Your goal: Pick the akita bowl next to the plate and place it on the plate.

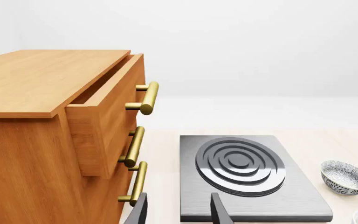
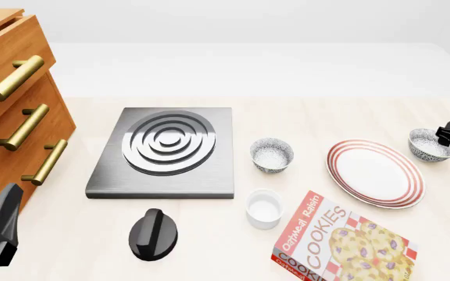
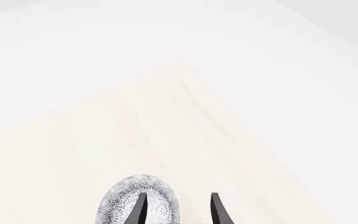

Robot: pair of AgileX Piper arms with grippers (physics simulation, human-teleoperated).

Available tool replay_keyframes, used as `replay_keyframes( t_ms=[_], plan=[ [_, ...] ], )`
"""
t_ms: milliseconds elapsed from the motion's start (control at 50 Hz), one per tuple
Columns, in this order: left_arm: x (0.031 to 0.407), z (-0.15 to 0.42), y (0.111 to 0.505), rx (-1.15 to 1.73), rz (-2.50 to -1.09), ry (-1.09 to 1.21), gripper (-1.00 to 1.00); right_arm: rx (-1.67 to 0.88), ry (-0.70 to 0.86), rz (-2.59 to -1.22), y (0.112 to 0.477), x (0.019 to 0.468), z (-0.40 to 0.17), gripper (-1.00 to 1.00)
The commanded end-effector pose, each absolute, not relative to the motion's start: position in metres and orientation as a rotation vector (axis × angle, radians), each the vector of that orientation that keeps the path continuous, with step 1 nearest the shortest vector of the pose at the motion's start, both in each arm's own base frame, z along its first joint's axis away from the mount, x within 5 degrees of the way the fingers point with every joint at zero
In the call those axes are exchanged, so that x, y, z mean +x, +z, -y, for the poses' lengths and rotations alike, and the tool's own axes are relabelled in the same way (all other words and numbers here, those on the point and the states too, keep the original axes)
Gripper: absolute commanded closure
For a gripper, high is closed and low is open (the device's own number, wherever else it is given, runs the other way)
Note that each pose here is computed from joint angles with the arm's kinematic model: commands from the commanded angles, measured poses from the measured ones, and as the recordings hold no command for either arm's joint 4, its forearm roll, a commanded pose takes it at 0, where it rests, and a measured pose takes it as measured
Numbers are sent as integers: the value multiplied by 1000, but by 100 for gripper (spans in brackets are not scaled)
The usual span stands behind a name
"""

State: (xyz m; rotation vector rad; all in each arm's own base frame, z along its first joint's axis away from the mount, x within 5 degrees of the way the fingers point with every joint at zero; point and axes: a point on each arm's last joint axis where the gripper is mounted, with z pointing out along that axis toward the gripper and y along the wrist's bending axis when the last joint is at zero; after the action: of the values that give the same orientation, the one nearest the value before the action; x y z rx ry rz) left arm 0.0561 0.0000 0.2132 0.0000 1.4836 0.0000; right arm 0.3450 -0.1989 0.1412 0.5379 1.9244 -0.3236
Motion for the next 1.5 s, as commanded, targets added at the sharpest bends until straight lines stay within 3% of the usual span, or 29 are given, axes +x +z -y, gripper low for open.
replay_keyframes(
  t_ms=[20,1500],
  plan=[
    [56,0,213,0,-1484,0,-100,552,-320,-1957,134,347,202,-100],
    [56,0,213,0,-1484,0,-100,612,-276,-2104,91,359,208,-100]
  ],
)
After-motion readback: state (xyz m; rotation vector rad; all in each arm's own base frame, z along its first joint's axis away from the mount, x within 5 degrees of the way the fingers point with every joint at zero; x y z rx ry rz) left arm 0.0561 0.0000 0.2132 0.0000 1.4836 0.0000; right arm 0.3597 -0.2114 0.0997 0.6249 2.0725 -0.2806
